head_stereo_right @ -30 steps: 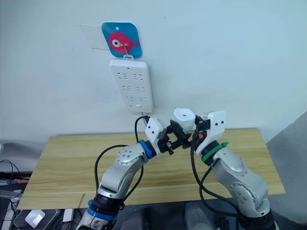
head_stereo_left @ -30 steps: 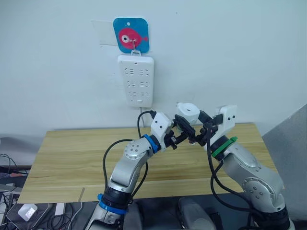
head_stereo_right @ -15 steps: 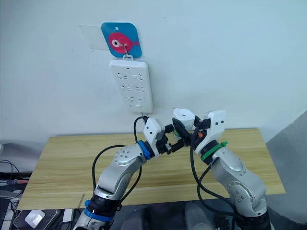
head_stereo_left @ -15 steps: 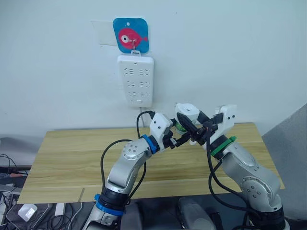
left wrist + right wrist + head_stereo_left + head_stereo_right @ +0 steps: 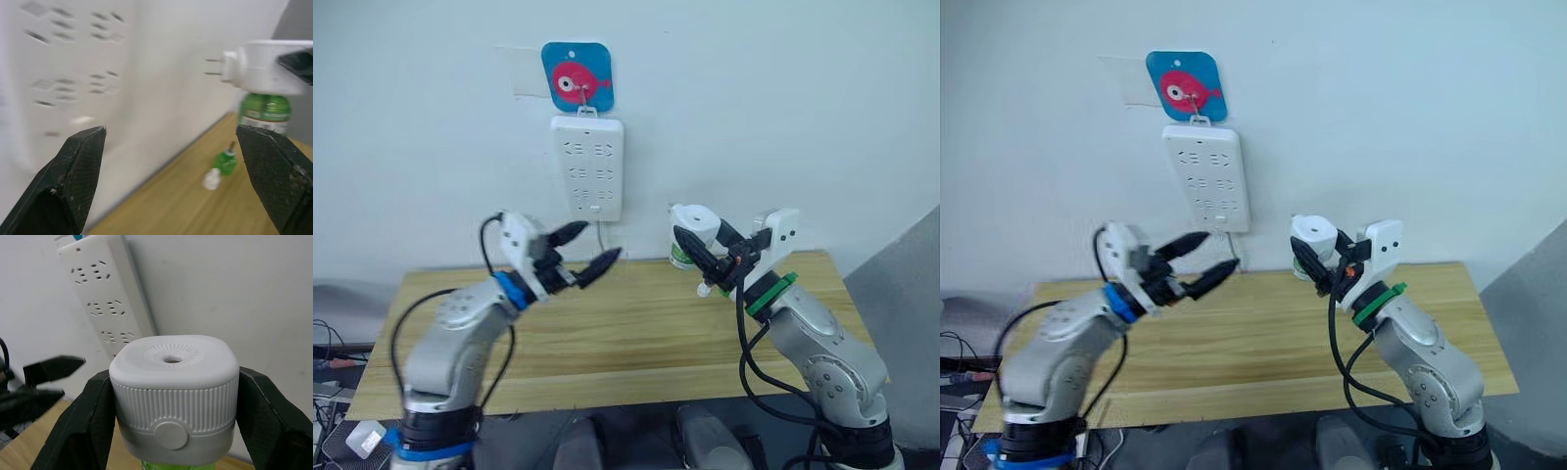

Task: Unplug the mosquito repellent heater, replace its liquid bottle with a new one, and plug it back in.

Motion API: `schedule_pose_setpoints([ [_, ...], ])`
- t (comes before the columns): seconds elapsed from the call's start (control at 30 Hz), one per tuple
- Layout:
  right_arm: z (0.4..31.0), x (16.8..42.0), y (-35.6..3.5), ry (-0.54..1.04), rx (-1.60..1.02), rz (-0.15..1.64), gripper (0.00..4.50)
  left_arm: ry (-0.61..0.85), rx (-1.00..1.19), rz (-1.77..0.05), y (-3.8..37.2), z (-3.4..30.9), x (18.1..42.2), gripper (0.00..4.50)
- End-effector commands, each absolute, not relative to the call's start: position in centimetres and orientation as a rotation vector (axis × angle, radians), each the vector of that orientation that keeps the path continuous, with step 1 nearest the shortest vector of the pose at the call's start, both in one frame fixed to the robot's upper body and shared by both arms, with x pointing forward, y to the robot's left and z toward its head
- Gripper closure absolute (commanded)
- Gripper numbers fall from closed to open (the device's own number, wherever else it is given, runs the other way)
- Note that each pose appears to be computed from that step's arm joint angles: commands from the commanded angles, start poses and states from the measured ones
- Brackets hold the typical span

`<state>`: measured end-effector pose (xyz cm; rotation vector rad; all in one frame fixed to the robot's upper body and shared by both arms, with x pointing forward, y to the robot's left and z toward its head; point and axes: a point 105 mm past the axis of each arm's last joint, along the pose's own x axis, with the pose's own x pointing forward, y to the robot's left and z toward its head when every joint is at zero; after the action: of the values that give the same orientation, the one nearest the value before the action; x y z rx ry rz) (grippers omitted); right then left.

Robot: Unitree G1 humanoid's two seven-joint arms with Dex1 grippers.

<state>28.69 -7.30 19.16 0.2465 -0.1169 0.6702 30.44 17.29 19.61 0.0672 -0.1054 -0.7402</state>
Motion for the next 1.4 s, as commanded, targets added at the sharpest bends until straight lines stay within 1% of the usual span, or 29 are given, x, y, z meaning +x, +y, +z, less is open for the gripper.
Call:
schedule_pose_setpoints([
  [0.03,20.9,28.4,-7.1,-0.193,0.254,0.704,1.47,-0.156,0.11,-0.697,20.0,21.8,31.1,0.0],
  [0.1,20.9,28.5,-7.0,-0.193,0.245,0.709,1.47,-0.157,0.132,-0.7,20.9,22.3,31.7,0.0],
  [0.2,20.9,28.6,-7.0,-0.192,0.243,0.711,1.47,-0.161,0.159,-0.726,21.1,22.7,32.5,0.0],
  [0.3,20.8,28.4,-6.9,-0.187,0.253,0.713,1.47,-0.165,0.184,-0.782,21.1,23.7,34.3,0.0],
  [0.47,20.8,28.4,-7.0,-0.185,0.253,0.706,1.47,-0.131,0.179,-0.917,19.6,23.7,36.1,0.0],
  [0.6,21.0,28.3,-6.8,-0.19,0.257,0.7,1.47,-0.092,0.199,-1.019,18.2,23.1,37.0,0.0],
  [0.9,21.1,28.1,-6.8,-0.191,0.269,0.68,1.47,-0.082,0.24,-1.08,16.8,23.1,39.3,0.0],
  [1.07,21.2,28.2,-6.8,-0.193,0.275,0.674,1.47,-0.066,0.254,-1.147,16.0,22.9,39.4,0.0],
  [1.23,21.5,28.1,-6.4,-0.201,0.269,0.694,1.47,-0.015,0.189,-1.277,14.6,22.9,38.3,0.0],
  [1.4,21.6,28.2,-6.0,-0.204,0.27,0.705,1.47,-0.009,0.135,-1.294,14.2,23.1,38.0,0.0],
])
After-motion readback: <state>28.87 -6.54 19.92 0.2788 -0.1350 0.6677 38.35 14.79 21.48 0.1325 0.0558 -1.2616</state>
